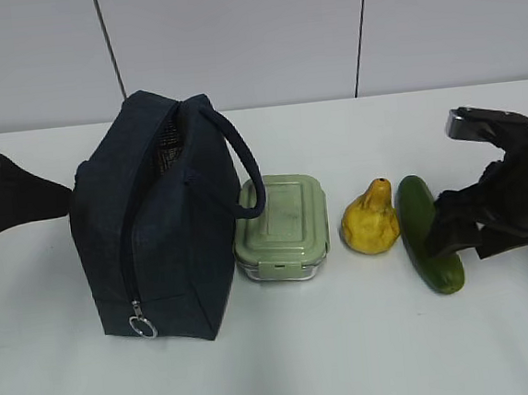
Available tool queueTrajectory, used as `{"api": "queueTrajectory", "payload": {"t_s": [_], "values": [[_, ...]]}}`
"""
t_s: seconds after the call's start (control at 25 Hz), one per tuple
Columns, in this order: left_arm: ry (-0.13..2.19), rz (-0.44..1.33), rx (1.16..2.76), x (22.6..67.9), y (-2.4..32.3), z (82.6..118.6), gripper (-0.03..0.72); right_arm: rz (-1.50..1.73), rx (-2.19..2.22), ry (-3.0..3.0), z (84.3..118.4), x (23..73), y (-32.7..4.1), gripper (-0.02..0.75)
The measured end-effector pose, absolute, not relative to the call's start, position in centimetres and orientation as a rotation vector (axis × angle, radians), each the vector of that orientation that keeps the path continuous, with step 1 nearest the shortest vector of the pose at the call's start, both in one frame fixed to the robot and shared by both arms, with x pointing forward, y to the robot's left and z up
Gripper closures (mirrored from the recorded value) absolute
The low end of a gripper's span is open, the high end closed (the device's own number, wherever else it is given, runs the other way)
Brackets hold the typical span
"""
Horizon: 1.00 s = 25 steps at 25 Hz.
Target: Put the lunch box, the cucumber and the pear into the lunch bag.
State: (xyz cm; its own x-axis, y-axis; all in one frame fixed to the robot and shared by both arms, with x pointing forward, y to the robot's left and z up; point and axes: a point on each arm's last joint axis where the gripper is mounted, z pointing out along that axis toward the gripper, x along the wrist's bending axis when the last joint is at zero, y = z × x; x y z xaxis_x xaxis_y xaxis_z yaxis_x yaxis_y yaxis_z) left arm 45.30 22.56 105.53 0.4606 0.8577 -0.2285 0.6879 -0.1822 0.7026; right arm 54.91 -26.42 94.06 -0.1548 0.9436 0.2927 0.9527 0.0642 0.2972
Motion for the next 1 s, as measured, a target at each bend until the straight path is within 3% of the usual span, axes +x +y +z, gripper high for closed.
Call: {"api": "queueTrajectory", "payload": {"t_s": [1.0], "values": [[1.285, 0.289, 1.944, 45.3, 22.6, 105.5, 0.346, -0.667, -1.988, -2.231, 90.9, 56.6, -26.0, 0.135]]}}
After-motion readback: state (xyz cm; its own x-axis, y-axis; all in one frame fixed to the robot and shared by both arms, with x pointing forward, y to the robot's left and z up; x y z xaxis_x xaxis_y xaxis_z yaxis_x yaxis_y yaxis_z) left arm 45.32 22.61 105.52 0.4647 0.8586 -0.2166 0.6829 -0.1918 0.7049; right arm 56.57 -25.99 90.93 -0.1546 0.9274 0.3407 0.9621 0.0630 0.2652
